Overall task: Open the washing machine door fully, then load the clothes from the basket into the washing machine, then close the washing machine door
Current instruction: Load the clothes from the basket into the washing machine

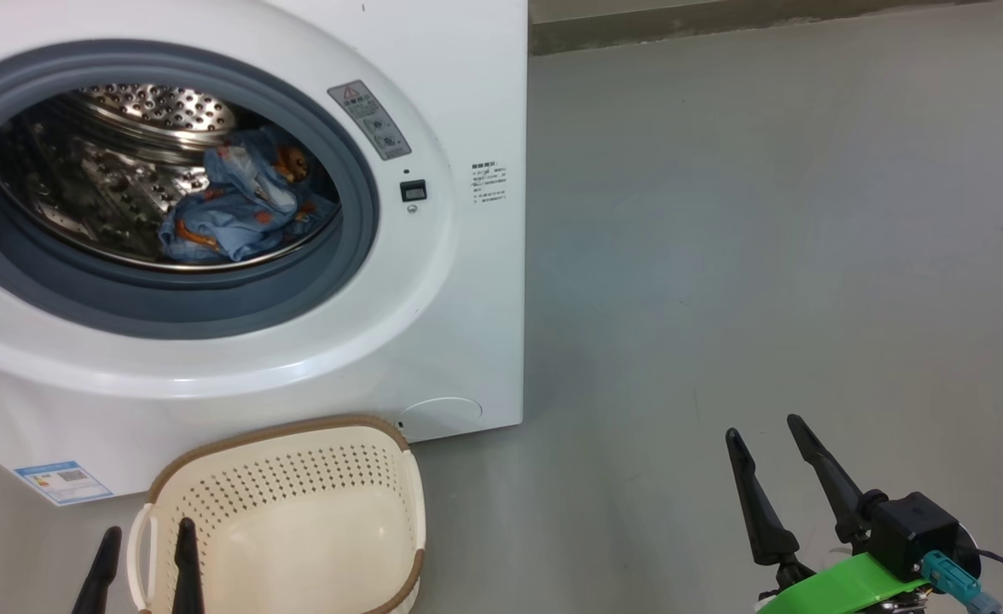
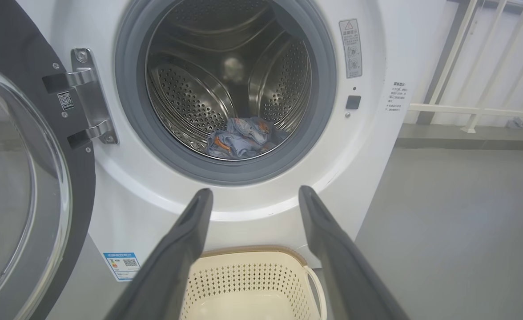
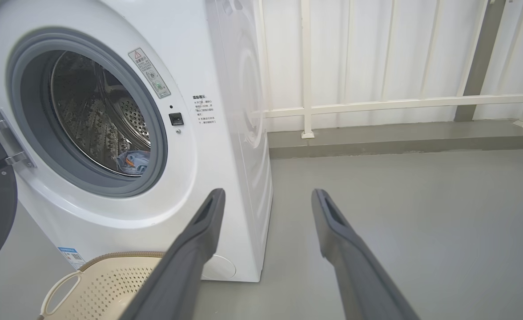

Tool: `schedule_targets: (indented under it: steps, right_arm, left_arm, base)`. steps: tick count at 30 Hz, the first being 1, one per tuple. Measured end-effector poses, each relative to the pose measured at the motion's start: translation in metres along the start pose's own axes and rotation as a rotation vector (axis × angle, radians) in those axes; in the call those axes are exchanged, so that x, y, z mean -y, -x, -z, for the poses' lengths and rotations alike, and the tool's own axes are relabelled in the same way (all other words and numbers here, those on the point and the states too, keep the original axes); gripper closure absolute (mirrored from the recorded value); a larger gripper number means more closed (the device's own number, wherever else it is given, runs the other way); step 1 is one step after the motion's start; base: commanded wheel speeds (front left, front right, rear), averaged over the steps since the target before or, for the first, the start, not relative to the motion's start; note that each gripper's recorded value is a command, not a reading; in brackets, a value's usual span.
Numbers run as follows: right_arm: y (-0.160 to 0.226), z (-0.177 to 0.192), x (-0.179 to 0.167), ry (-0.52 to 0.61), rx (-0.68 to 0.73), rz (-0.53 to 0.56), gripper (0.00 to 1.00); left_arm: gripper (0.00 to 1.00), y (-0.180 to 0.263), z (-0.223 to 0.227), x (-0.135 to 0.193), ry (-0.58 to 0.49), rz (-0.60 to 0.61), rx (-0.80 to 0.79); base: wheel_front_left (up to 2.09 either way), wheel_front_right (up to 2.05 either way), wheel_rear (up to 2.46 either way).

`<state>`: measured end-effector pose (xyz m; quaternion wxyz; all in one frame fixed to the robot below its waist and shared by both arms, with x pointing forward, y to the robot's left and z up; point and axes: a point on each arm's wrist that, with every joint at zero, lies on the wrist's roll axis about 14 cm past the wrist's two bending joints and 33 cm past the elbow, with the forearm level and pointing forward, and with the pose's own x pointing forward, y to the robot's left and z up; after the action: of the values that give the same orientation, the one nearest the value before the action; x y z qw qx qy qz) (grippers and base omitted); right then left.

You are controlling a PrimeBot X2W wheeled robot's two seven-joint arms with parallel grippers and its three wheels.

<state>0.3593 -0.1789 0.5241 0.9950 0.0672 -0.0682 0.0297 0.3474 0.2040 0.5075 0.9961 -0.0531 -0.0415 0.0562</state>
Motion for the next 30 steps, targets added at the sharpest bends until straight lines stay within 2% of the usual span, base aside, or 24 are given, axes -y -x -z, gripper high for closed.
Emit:
schedule_targets:
  steps: [30]
  right_arm:
    - [-0.0011,0.0000,-0.0044,-0.003,0.001,-0.014,0.00]
  left_arm:
    - [0.00,0.0046,0.0003,-0.0085,-0.010,-0.019,-0.002]
  base:
    - [0.00,0.00,0.00]
